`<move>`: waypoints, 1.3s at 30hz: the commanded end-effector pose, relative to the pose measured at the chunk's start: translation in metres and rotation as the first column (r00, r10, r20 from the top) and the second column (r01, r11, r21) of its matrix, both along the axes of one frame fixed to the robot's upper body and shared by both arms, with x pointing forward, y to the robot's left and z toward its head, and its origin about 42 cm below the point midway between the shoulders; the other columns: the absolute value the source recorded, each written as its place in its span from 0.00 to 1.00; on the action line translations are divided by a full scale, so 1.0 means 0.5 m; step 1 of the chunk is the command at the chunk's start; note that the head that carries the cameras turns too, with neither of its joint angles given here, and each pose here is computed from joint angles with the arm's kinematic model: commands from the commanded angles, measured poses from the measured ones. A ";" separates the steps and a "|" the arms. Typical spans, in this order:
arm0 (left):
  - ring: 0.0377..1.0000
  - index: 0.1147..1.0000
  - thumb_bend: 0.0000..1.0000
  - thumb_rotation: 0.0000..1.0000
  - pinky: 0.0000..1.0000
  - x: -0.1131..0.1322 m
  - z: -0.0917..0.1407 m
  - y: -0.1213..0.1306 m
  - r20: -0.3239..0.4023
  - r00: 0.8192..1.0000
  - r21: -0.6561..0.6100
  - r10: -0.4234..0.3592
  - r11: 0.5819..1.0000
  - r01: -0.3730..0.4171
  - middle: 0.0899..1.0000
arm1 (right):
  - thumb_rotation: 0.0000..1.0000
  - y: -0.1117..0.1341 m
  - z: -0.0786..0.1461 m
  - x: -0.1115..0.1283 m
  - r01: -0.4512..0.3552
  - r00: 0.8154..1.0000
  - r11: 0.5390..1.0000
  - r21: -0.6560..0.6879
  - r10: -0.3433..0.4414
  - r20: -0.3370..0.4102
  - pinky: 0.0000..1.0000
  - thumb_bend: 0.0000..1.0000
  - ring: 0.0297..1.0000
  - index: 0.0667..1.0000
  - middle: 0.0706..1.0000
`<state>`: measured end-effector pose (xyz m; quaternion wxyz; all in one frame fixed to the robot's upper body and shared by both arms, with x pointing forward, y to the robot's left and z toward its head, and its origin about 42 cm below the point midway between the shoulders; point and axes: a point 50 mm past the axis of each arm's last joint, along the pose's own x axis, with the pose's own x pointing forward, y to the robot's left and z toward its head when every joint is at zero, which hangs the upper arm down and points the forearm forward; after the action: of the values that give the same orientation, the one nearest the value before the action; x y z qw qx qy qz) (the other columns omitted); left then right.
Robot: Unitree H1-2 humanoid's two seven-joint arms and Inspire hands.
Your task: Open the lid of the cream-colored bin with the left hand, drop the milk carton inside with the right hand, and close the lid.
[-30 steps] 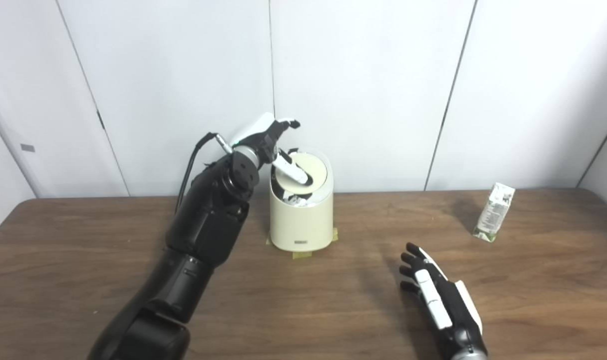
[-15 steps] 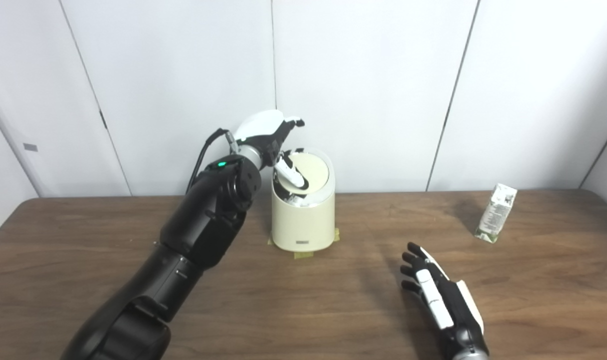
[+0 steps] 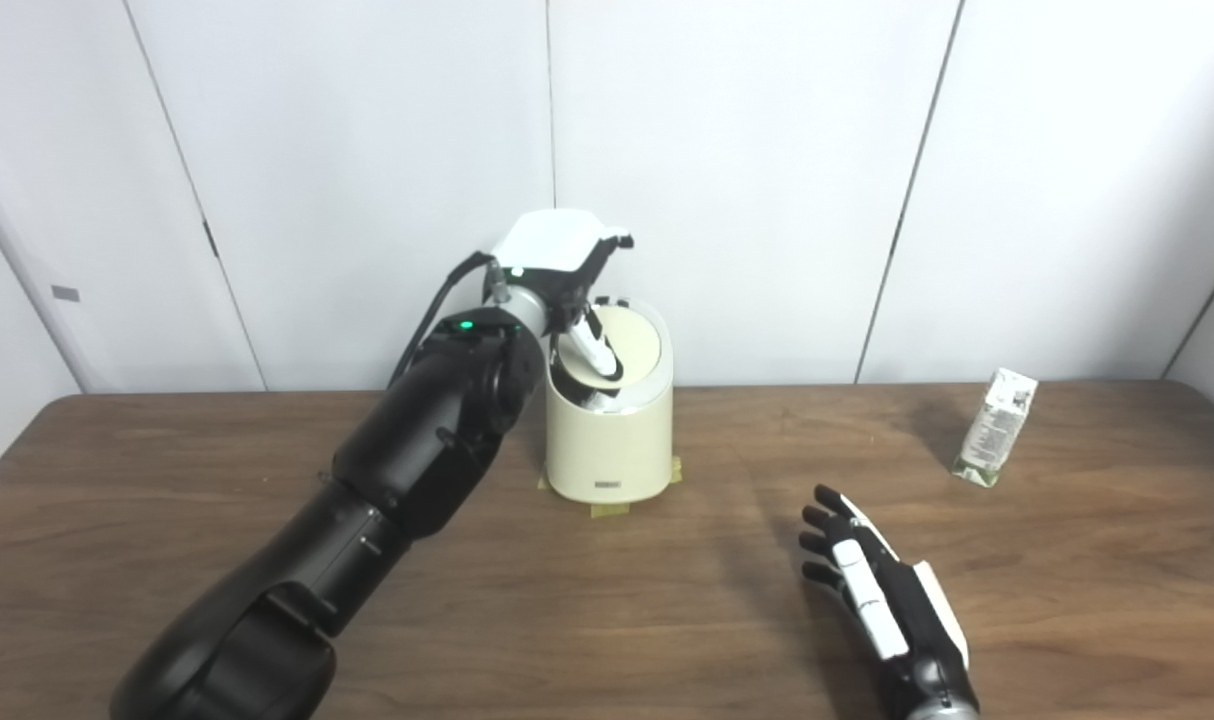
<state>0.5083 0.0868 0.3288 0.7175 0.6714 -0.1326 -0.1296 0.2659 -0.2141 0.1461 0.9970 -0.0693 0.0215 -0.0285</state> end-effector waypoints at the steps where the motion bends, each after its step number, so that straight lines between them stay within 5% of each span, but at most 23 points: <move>1: 0.94 0.90 0.99 0.03 0.89 0.006 0.055 -0.018 0.069 0.997 0.042 -0.029 0.999 0.026 0.93 | 0.92 0.007 0.036 0.006 -0.011 0.997 1.000 0.000 0.011 0.083 0.79 0.46 0.84 0.89 0.87; 17: 0.92 0.88 1.00 0.04 0.86 0.005 0.019 -0.026 0.016 0.999 0.036 -0.036 0.999 0.036 0.91 | 0.91 -0.001 0.042 0.001 -0.014 0.997 1.000 -0.002 0.014 0.078 0.78 0.44 0.84 0.90 0.87; 21: 0.92 0.88 1.00 0.04 0.87 0.004 0.042 -0.013 0.015 0.999 -0.014 -0.034 0.999 0.035 0.91 | 0.91 0.000 0.043 0.001 -0.015 0.997 1.000 0.002 0.015 0.077 0.79 0.44 0.85 0.90 0.87; 24: 0.92 0.88 0.97 0.02 0.87 0.008 0.094 0.021 -0.031 0.999 -0.196 -0.017 0.980 0.011 0.92 | 0.91 0.000 0.044 0.002 -0.017 0.997 1.000 -0.003 0.017 0.080 0.79 0.45 0.85 0.90 0.87; 29: 0.86 0.90 0.87 0.09 0.73 0.003 0.160 0.095 -0.109 0.993 -0.490 -0.044 0.872 -0.015 0.91 | 0.92 -0.004 0.044 0.004 -0.014 0.997 1.000 -0.010 0.015 0.079 0.79 0.45 0.85 0.90 0.87; 35: 0.86 0.88 0.85 0.18 0.82 -0.033 0.196 0.159 -0.090 0.993 -0.688 -0.078 0.726 -0.005 0.87 | 0.91 -0.010 0.043 0.006 -0.012 0.997 1.000 -0.008 0.012 0.078 0.79 0.45 0.85 0.90 0.87; 39: 0.83 0.84 0.71 0.27 0.78 -0.058 0.176 0.181 -0.060 0.995 -0.837 -0.078 0.547 -0.008 0.85 | 0.92 -0.015 0.043 0.007 -0.015 0.997 1.000 -0.016 0.016 0.075 0.80 0.45 0.86 0.90 0.88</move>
<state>0.4841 0.1860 0.3998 0.9525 0.2581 -0.1288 -0.0977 0.2627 -0.2207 0.1526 0.9967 -0.0748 0.0161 -0.0276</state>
